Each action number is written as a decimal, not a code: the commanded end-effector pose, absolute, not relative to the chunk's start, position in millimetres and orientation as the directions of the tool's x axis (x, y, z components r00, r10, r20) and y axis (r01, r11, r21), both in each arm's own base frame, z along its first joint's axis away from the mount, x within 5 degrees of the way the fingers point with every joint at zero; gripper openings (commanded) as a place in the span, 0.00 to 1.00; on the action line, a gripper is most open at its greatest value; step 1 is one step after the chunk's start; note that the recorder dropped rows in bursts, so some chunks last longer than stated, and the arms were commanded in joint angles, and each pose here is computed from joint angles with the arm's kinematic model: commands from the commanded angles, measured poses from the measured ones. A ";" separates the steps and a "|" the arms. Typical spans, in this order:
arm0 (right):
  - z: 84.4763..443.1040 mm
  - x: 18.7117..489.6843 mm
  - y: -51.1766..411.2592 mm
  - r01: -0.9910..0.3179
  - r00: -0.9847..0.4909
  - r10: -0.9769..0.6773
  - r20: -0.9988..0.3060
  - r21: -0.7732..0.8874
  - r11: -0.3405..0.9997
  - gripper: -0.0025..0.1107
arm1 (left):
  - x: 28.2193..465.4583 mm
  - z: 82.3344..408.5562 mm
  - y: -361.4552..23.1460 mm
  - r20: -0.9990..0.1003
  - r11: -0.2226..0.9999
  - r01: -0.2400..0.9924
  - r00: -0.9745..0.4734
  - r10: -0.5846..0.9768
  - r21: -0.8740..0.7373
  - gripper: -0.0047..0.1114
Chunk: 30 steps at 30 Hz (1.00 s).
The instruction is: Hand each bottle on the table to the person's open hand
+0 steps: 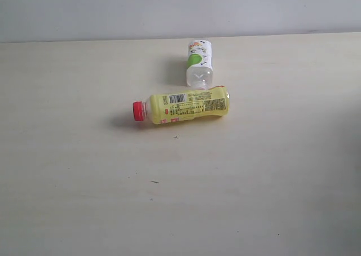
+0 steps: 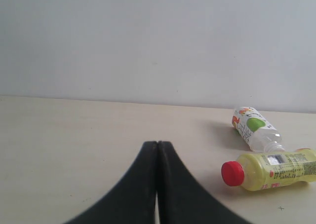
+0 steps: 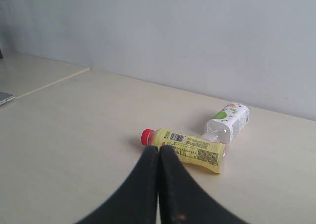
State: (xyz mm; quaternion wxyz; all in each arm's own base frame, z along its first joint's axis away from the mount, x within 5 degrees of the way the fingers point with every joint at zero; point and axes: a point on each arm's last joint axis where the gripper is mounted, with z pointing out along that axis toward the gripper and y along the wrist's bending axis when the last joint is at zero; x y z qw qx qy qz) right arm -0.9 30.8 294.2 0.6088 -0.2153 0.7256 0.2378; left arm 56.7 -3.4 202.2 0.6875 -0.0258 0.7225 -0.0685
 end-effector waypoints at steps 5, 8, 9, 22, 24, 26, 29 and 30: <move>293.1 -0.9 30.5 -0.597 -0.163 -0.019 -0.986 0.083 0.798 0.02 | 56.3 201.5 -3.4 -0.989 0.988 0.057 -0.050 -0.138 -0.141 0.04; 293.1 -0.9 30.5 -0.597 -0.163 -0.019 -0.986 0.083 0.798 0.02 | 56.3 201.5 -3.4 -0.989 0.988 0.057 -0.050 -0.138 -0.141 0.04; 293.1 -0.9 30.5 -0.597 -0.163 -0.019 -0.986 0.083 0.798 0.02 | 56.3 201.5 -3.4 -0.989 0.988 0.057 -0.050 -0.138 -0.141 0.04; 293.1 -0.9 30.5 -0.597 -0.163 -0.019 -0.986 0.083 0.798 0.02 | 56.3 201.5 -3.4 -0.989 0.988 0.057 -0.050 -0.138 -0.141 0.04; 293.1 -0.9 30.5 -0.597 -0.163 -0.019 -0.986 0.083 0.798 0.02 | 56.3 201.5 -3.4 -0.989 0.988 0.057 -0.050 -0.138 -0.141 0.04; 294.5 -0.2 30.0 -0.592 -0.150 -0.011 -0.989 0.081 0.802 0.02 | 56.3 201.5 -3.4 -0.989 0.988 0.057 -0.050 -0.138 -0.141 0.04; 307.8 2.0 28.2 -0.575 -0.057 0.118 -0.991 0.129 0.808 0.02 | 56.3 201.5 -3.4 -0.989 0.988 0.057 -0.050 -0.138 -0.141 0.04; 312.4 2.5 27.2 -0.570 -0.027 0.163 -0.986 0.149 0.808 0.02 | 56.3 201.5 -3.4 -0.989 0.988 0.057 -0.050 -0.138 -0.141 0.04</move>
